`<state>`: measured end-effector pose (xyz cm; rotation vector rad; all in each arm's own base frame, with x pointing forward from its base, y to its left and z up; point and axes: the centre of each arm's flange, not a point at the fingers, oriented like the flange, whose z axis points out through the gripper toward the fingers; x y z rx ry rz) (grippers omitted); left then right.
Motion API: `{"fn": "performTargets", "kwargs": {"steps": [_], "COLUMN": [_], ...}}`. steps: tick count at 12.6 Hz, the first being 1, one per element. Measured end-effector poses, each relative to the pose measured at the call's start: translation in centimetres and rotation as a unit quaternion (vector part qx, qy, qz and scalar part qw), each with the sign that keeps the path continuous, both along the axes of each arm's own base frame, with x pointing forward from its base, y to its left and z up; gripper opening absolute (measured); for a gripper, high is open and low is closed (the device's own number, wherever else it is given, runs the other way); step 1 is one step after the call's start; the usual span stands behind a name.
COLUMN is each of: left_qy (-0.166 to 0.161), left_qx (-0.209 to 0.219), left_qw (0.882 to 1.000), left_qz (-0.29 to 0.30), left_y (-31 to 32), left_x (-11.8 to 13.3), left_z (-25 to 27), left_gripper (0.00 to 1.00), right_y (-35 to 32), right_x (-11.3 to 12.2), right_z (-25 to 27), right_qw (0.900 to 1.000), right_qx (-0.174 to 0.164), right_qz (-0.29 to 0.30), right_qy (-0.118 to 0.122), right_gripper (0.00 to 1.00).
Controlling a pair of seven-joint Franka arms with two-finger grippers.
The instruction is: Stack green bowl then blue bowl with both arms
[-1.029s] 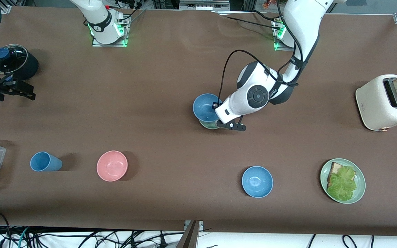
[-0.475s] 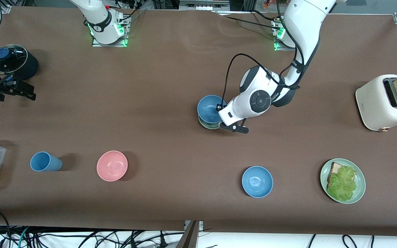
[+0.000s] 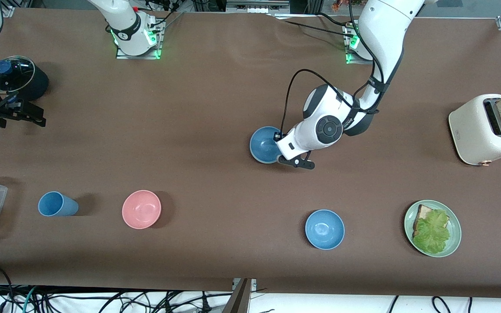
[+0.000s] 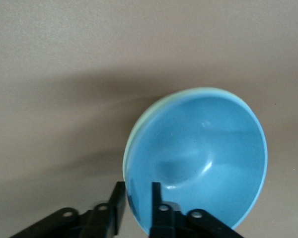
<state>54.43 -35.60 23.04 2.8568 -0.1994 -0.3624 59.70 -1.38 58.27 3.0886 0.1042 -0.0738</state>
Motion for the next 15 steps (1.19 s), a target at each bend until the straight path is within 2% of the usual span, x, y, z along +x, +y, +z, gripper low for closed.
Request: {"fn": "performTargets", "kwargs": {"steps": [1, 2, 3, 4, 6, 8, 10, 12, 13, 15], "left_qy": [-0.005, -0.008, -0.011, -0.016, -0.031, -0.036, -0.036, -0.035, -0.033, -0.052], "left_qx": [-0.001, -0.002, -0.002, -0.003, -0.006, -0.009, -0.011, -0.007, 0.013, 0.091], "left_qw": [1.000, 1.000, 1.000, 1.000, 0.999, 0.998, 0.996, 0.994, 0.995, 0.993], "left_qz": [0.002, 0.004, 0.006, 0.008, 0.025, 0.054, 0.082, 0.100, 0.092, 0.052], "left_y": [0.1, 0.1, 0.3, 0.5, 2.2, 6.5, 11.8, 16.7, 18.7, 21.2], "left_x": [0.2, 0.3, 0.5, 0.8, 2.4, 4.6, 5.8, 5.8, 5.2, 3.3], "left_z": [0.0, 0.1, 0.1, 0.4, 2.3, 6.1, 11.2, 16.0, 18.2, 22.8], "left_gripper": [0.44, 0.51, 0.51, 0.59, 0.79, 0.99, 1.00, 1.00, 1.00, 1.00], "right_y": [0.0, 0.0, 0.0, 0.0, 0.0, 0.0, 0.0, 0.0, 0.0, 0.0], "right_x": [0.0, 0.0, 0.0, 0.0, 0.0, 0.0, 0.0, 0.0, 0.0, 0.1], "right_z": [0.0, 0.0, 0.0, 0.0, 0.0, 0.0, 0.0, 0.0, 0.0, 0.0], "right_qw": [1.000, 1.000, 1.000, 1.000, 1.000, 1.000, 1.000, 1.000, 1.000, 1.000], "right_qx": [0.000, 0.000, 0.000, 0.000, 0.000, 0.000, 0.000, 0.000, 0.000, 0.000], "right_qz": [0.000, 0.000, 0.000, 0.000, -0.001, -0.001, -0.001, -0.001, -0.001, -0.001], "right_qy": [0.000, 0.000, 0.000, 0.000, 0.000, 0.000, 0.000, 0.000, 0.000, 0.000], "right_gripper": [1.00, 1.00, 1.00, 1.00, 1.00, 1.00, 1.00, 1.00, 1.00, 1.00]}}
